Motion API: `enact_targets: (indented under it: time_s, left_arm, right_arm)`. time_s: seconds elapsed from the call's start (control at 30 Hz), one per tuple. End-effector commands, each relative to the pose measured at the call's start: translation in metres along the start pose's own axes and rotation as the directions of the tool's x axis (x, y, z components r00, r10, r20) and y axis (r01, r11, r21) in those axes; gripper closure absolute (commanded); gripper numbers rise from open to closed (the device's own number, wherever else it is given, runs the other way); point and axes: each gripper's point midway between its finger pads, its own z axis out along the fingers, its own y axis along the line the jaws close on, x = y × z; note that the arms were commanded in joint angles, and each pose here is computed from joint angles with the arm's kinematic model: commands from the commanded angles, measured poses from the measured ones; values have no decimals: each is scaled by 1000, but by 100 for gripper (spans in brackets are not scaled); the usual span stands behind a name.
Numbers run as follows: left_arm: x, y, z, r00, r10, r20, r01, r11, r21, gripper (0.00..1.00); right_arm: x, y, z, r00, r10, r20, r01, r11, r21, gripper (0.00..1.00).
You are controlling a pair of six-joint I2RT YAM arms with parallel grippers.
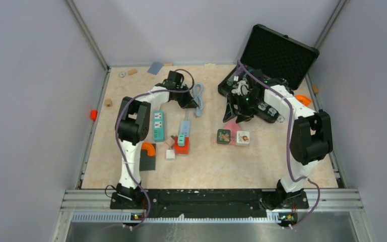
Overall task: Insert the plug
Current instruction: Move the socket to the center of the board.
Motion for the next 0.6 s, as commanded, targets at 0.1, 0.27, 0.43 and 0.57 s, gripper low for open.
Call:
enact_targets:
  time_s: [0.1,0.27,0.43,0.57]
  left_arm:
    - [-85,-97,-20,945,-236,225,115,886,449,100]
    - [-66,-115,-7,982,56,181,-121,919,374,29]
    - [-40,-124,-47,926,248,285,-345,862,372,1]
    - [0,-140,-62,904,367,220,-428,792,435,2]
  right_arm:
    - [-3,6,-15,997,-14,76,14,1000,-9,23]
    - [-6,11,-21,993,6,121,1,998,-55,18]
    - [-9,1,-43,979,67,195,-56,997,-61,14]
    - [3,-17,-60,951,189,244,-180,982,-60,13]
